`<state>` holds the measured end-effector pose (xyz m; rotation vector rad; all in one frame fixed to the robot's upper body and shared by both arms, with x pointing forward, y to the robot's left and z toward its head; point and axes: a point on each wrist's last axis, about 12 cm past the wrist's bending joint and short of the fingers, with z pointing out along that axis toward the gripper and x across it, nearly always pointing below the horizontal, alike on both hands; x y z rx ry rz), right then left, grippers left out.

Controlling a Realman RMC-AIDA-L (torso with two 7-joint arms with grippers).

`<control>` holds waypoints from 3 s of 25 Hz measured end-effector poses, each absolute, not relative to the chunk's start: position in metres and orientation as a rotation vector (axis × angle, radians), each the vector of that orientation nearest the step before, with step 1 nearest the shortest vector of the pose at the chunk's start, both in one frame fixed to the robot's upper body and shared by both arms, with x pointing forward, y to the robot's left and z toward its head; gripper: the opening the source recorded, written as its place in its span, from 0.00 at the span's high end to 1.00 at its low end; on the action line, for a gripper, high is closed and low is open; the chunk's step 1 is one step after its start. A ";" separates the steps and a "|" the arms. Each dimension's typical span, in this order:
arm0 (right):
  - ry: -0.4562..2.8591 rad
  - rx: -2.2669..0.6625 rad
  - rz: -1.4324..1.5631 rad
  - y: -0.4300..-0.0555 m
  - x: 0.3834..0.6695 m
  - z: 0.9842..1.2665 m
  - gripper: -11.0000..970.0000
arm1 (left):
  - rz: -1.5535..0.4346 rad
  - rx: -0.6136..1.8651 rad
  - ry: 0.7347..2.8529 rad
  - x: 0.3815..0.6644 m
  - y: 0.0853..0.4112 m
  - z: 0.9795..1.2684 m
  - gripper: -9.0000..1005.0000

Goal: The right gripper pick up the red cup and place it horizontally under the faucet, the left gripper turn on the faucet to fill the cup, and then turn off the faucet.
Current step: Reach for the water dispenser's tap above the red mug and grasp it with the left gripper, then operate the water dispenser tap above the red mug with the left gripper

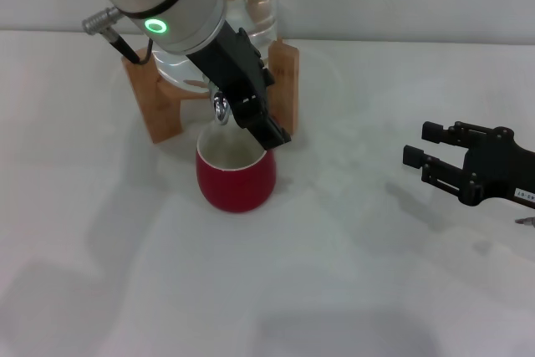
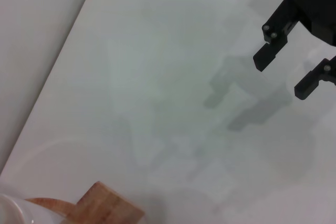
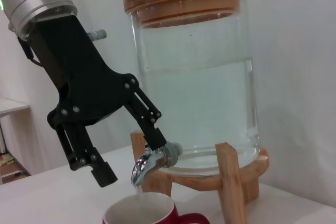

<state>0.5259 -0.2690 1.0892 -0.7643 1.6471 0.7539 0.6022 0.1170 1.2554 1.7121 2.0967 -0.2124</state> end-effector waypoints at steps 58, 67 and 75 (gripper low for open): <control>1.634 -0.750 0.766 -0.274 0.524 1.092 0.51 | -0.085 1.651 2.053 0.550 0.143 1.263 0.16; 1.638 -0.745 0.764 -0.274 0.523 1.091 0.51 | -0.053 1.642 2.071 0.555 0.144 1.258 0.16; 1.640 -0.744 0.763 -0.275 0.523 1.090 0.51 | -0.044 1.647 2.084 0.560 0.142 1.254 0.16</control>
